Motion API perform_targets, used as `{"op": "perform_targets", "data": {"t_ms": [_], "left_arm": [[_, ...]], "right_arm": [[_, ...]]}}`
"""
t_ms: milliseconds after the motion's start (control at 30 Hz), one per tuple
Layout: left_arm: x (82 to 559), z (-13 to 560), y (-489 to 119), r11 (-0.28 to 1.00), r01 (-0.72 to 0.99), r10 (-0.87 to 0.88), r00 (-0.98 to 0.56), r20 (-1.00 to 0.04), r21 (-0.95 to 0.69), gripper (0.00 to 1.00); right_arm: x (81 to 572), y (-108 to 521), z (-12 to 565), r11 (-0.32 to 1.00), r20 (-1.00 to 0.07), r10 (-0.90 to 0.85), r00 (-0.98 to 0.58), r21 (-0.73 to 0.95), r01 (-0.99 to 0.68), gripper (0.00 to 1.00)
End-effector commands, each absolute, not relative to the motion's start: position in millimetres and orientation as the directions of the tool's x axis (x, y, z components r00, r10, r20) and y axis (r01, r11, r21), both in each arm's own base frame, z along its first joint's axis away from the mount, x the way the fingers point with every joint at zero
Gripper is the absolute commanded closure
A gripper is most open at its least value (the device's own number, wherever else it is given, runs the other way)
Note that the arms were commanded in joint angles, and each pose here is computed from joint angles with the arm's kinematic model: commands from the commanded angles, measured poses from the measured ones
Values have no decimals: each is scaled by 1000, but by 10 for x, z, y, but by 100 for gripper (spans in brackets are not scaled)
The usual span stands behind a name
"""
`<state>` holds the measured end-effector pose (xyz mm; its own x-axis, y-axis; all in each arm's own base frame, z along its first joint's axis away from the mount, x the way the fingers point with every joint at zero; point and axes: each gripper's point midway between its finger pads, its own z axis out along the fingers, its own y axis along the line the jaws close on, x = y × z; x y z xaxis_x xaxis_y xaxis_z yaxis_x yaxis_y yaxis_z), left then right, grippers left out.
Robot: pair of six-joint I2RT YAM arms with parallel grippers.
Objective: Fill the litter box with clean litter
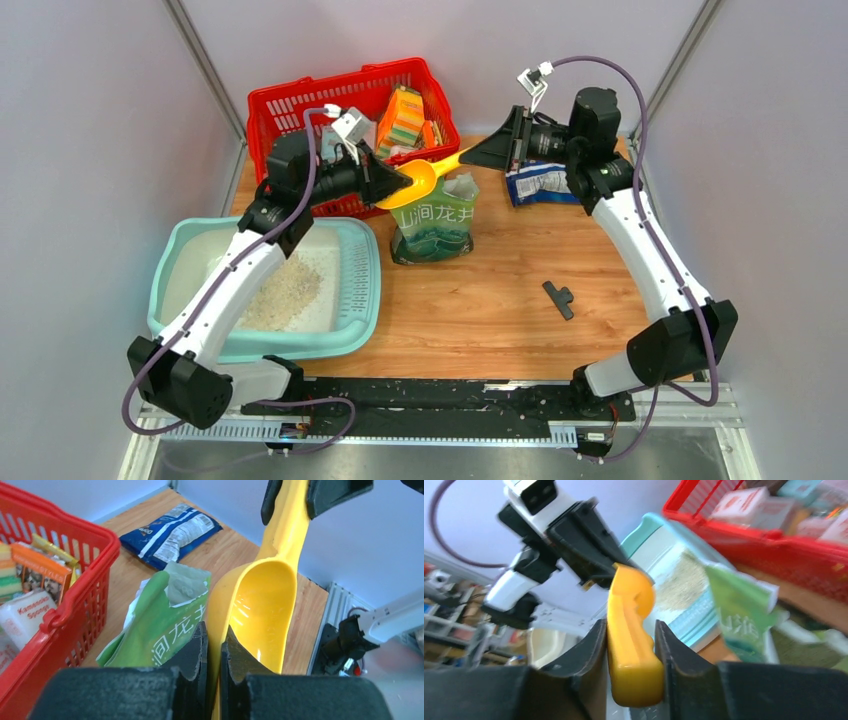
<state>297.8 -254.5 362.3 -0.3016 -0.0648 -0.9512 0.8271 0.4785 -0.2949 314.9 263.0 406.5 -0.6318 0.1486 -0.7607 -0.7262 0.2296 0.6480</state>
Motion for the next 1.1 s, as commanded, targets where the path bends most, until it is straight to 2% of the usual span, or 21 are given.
{"op": "perform_targets", "data": {"t_ms": [0, 33, 67, 133, 200, 233, 367, 667, 767, 800, 900, 1000, 1067], "left_arm": [[3034, 3675, -2562, 476, 832, -81, -281, -956, -285, 87], [3029, 3661, -2556, 474, 843, -60, -257, -965, -254, 73], [3024, 3637, -2547, 478, 845, -44, -251, -967, -241, 64], [3055, 3632, -2503, 497, 854, 8, -180, -984, -153, 52], [3083, 3619, -2462, 528, 847, 82, -126, -989, -64, 49], [3097, 3590, -2425, 526, 850, 153, -56, -987, 33, 49], [3122, 3669, -2446, 504, 829, 268, 115, -957, 241, 48], [3181, 3767, -2522, 460, 675, 442, 389, -808, 577, 51], [3211, 3752, -2548, 442, 643, 480, 419, -771, 625, 59], [3233, 3757, -2534, 445, 628, 495, 422, -760, 639, 68], [3288, 3715, -2541, 453, 613, 512, 416, -752, 647, 84], [3334, 3645, -2536, 465, 617, 523, 388, -759, 635, 93], [3330, 3602, -2547, 469, 627, 518, 375, -769, 622, 96]], "right_arm": [[3164, 2615, 4256, 242, -856, 158, -493, 518, -821, 89], [3177, 2610, 4263, 249, -867, 155, -473, 498, -831, 100], [3193, 2609, 4257, 259, -877, 149, -457, 481, -838, 100], [3217, 2592, 4217, 277, -899, 118, -422, 438, -855, 100], [3239, 2584, 4143, 295, -889, 106, -446, 457, -839, 100], [3239, 2587, 4125, 295, -879, 110, -464, 475, -829, 100], [3259, 2622, 4102, 295, -849, 136, -510, 526, -798, 100], [3365, 2641, 4024, 338, -808, 158, -567, 584, -738, 100], [3354, 2648, 4013, 335, -801, 159, -577, 594, -732, 100], [3349, 2654, 4008, 333, -799, 159, -581, 597, -730, 100], [3347, 2644, 4007, 337, -799, 162, -580, 597, -728, 100], [3353, 2649, 4011, 334, -798, 161, -580, 597, -729, 100], [3348, 2649, 4022, 332, -801, 161, -577, 595, -732, 100]]}}
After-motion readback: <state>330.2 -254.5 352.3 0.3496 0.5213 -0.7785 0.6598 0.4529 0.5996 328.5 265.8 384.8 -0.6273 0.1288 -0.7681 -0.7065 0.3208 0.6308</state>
